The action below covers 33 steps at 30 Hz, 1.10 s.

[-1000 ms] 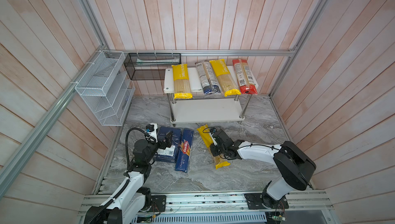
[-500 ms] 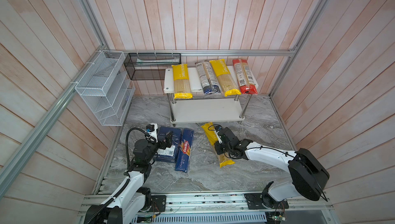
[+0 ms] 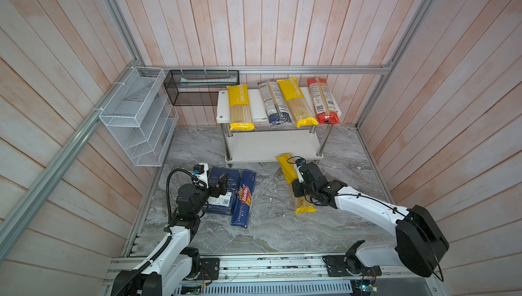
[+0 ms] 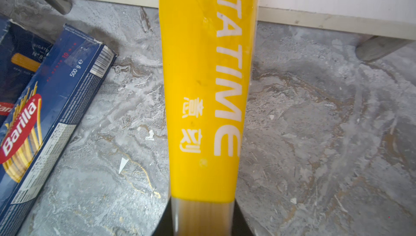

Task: Arrange pasta packages on shelves
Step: Pick up the pasta bag from the center of the table, then place the pasta bag on the shelf.

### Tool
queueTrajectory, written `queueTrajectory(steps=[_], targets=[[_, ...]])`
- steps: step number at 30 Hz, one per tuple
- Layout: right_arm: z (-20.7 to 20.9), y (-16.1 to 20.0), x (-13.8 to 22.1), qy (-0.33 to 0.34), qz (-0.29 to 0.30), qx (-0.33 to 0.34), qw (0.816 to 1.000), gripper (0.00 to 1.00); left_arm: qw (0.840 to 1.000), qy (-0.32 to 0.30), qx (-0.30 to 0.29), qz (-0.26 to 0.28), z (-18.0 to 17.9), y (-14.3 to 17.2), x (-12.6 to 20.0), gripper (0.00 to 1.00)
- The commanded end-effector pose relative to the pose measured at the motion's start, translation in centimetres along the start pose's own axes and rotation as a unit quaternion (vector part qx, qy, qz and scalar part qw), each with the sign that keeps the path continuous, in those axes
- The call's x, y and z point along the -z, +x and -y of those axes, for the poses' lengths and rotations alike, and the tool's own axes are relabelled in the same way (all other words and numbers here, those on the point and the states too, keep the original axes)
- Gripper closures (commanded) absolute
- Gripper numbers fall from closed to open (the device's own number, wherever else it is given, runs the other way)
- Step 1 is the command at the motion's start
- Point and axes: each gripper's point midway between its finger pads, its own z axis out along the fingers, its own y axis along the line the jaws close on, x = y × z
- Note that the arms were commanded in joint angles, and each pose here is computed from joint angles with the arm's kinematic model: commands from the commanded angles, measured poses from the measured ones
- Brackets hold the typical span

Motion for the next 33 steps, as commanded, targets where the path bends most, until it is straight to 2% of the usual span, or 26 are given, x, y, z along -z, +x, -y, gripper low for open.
queueTrajectory(steps=[1, 16, 33], targets=[[-0.4, -5.8, 2.4, -0.018, 0.086, -0.013, 0.996, 1.0, 1.0, 0.0, -0.001, 0.01, -0.1, -0.8, -0.2, 0.0], [5.2, -10.3, 2.6, 0.014, 0.133, -0.039, 0.99, 1.0, 1.0, 0.0, 0.0, 0.004, -0.1, -0.8, -0.5, 0.0], [8.9, -15.7, 0.2, 0.052, 0.176, -0.061, 0.981, 1.0, 1.0, -0.003, 0.003, -0.002, -0.3, -0.7, -0.8, 0.0]])
